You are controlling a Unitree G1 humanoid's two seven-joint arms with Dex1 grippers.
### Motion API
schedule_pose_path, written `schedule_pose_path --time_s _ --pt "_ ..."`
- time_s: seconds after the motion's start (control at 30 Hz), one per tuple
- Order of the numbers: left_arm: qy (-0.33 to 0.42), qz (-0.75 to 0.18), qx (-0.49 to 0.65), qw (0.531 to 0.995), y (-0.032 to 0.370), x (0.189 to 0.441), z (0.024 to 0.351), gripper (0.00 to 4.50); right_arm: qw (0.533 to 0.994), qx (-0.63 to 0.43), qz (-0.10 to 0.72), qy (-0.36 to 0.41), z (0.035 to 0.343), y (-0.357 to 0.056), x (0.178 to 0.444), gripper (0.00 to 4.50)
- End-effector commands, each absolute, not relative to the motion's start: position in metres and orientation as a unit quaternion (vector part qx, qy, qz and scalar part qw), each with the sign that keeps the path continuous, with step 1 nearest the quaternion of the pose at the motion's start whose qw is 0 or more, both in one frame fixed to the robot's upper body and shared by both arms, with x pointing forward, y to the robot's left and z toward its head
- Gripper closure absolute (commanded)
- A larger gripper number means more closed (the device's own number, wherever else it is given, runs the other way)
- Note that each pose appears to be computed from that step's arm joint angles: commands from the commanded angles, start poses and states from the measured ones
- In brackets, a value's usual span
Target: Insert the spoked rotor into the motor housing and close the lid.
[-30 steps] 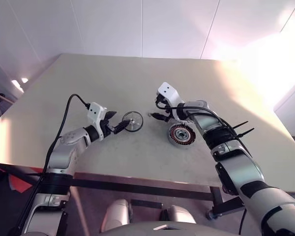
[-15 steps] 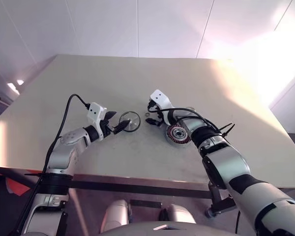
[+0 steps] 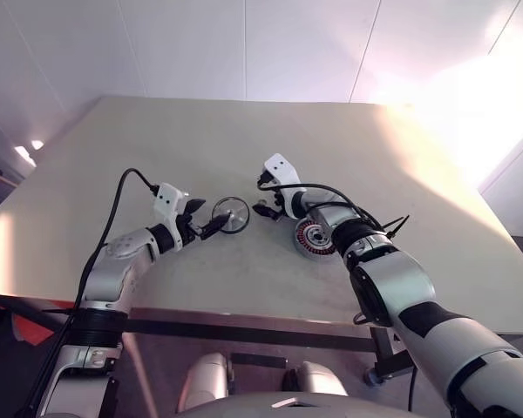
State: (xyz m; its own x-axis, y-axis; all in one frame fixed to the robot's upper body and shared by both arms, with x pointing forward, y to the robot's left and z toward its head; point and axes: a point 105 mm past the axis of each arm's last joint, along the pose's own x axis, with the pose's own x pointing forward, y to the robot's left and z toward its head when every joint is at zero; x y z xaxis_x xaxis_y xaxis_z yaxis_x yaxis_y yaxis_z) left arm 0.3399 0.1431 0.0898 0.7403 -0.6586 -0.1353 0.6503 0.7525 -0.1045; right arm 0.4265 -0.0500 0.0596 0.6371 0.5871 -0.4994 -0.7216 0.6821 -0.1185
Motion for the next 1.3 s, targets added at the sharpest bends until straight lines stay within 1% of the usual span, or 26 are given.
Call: schedule_pose_path --time_s 0.03,0.07,0.17,0.33,0.43,0.57,0.6,0.93,1.13,1.2,1.3 --pt "0.061 -0.357 -0.010 0.932 0.142 0.340 0.103 0.00 0.898 -0.148 0.360 0.205 0.069 -0.048 0.431 0.54" --pt "0.061 -0.357 -0.010 0.932 0.142 0.340 0.103 0.00 0.898 -0.149 0.358 0.209 0.067 -0.049 0.431 0.73" --pt "0.061 -0.357 -0.010 0.932 0.142 0.340 0.103 0.00 0.897 -0.152 0.356 0.213 0.064 -0.051 0.430 1.73" --pt "0.061 -0.357 -0.010 0.932 0.141 0.339 0.103 0.00 0.896 -0.154 0.355 0.216 0.062 -0.054 0.430 1.73" --pt "0.061 -0.357 -0.010 0.932 0.141 0.339 0.103 0.00 0.896 -0.156 0.354 0.218 0.062 -0.055 0.430 2.24" --pt "0.060 -0.357 -0.011 0.932 0.140 0.340 0.103 0.00 0.897 -0.155 0.352 0.219 0.062 -0.056 0.430 3.62" --pt "0.060 -0.358 -0.010 0.932 0.140 0.340 0.103 0.00 0.897 -0.156 0.351 0.220 0.062 -0.057 0.430 3.84" --pt "0.059 -0.357 -0.011 0.932 0.139 0.342 0.102 0.00 0.899 -0.158 0.352 0.209 0.068 -0.062 0.433 3.85" --pt "0.058 -0.359 -0.013 0.931 0.136 0.341 0.102 0.00 0.897 -0.157 0.375 0.171 0.090 -0.066 0.434 3.85" --pt "0.059 -0.359 -0.014 0.932 0.136 0.340 0.101 0.00 0.897 -0.156 0.384 0.152 0.102 -0.076 0.429 3.85" --pt "0.061 -0.359 -0.017 0.931 0.135 0.339 0.100 0.00 0.896 -0.160 0.391 0.137 0.116 -0.095 0.407 3.85"
